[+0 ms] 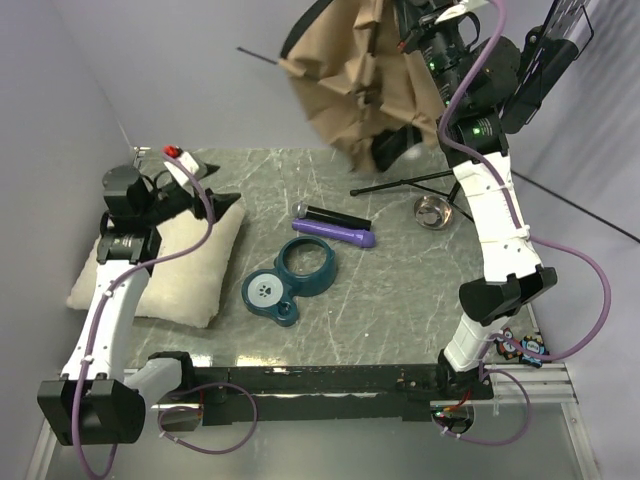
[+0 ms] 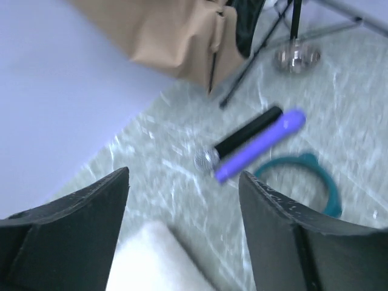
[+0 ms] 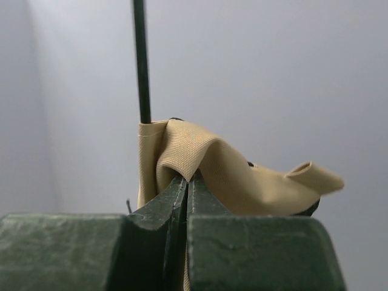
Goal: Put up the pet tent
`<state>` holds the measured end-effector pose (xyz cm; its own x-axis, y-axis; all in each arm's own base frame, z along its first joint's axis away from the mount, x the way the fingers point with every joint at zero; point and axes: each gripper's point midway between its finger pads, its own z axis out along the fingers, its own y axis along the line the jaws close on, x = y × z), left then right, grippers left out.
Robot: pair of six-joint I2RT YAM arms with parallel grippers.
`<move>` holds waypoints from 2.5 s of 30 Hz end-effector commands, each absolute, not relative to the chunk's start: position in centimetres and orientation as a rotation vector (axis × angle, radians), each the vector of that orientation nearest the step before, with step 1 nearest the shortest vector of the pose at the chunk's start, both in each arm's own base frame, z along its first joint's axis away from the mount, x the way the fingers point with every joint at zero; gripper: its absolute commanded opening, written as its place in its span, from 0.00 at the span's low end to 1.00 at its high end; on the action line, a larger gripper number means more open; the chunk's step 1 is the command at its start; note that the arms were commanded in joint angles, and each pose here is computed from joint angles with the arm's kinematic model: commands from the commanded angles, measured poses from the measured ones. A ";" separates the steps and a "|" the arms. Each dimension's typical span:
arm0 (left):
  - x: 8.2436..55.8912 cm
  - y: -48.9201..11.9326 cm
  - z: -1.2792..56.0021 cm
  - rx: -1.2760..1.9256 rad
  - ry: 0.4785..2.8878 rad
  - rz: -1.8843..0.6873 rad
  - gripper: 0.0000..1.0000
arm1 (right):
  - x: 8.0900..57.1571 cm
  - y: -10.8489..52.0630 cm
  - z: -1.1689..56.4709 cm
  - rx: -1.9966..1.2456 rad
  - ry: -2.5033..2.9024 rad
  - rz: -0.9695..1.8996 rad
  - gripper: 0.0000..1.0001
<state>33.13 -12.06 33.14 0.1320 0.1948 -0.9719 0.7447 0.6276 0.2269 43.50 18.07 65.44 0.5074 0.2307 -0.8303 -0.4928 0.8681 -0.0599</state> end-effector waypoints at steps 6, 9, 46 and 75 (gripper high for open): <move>31.8 -13.1 38.8 0.806 1.369 -0.564 0.86 | 39.6 15.0 69.3 -0.431 0.643 0.051 0.00; 30.5 -13.7 40.1 0.823 1.377 -0.626 0.86 | 40.2 16.3 65.2 -0.535 0.668 0.005 0.00; 12.8 -17.8 73.1 0.772 0.577 -1.154 0.89 | 28.0 27.7 50.9 -0.899 0.816 0.387 0.00; 12.2 -20.7 68.7 0.873 0.774 -1.342 0.01 | 24.0 30.1 45.9 -1.021 0.880 0.524 0.00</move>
